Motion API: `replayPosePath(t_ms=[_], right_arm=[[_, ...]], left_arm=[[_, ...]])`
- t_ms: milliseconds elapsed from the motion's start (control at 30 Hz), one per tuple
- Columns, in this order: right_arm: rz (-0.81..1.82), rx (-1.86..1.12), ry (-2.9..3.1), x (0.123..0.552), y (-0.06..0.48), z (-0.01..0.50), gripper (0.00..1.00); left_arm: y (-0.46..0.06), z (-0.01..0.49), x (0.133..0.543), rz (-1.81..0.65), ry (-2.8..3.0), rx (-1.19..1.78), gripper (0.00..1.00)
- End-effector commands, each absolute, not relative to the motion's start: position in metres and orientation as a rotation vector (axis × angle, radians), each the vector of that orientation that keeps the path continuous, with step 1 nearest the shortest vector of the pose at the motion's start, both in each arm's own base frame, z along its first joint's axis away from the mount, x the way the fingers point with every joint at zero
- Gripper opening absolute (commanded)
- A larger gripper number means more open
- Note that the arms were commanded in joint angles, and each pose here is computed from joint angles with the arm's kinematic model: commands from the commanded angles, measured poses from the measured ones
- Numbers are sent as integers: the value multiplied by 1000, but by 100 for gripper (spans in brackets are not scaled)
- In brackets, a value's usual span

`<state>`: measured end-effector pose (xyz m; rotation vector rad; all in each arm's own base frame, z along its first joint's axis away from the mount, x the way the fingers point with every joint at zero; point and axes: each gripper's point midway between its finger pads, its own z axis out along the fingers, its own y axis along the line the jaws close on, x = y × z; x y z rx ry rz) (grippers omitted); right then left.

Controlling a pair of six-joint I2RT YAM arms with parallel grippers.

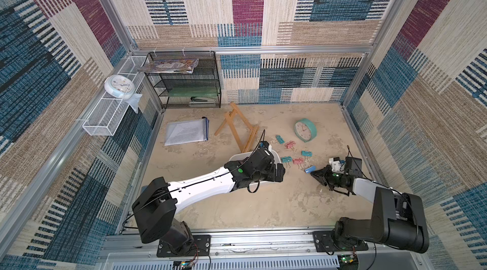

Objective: Take out the binder clips from the storage box
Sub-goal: Place the binder clip at the center of the board, then pick up the binder clip from the storage box.

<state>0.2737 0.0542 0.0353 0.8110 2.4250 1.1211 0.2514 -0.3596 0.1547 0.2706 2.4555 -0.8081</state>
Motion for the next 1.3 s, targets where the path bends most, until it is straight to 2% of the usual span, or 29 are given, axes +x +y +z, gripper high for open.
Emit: replayPosePath(t_ms=[0,167,433,667,1000,1133,1267], right_arm=[[1050,831,2471,269,49,27,12],[1012,839,2500,263,47,23,25],[1055,731,2498,260,54,37,32],[932,734,2497,250,45,49,34],[889,650,2402,262,41,92,38],[950,417,2321,277,70,135,37],[956,226,2333,289,112,156,35]], left_arm=[[-360,154,251,-805,2458,287,99],[-360,153,251,-797,2459,293,99],[-352,152,253,-755,2456,287,99],[-327,151,263,-621,2443,234,99],[-304,148,267,-572,2451,180,99],[-290,145,270,-538,2453,120,99],[-275,145,272,-496,2452,84,99]])
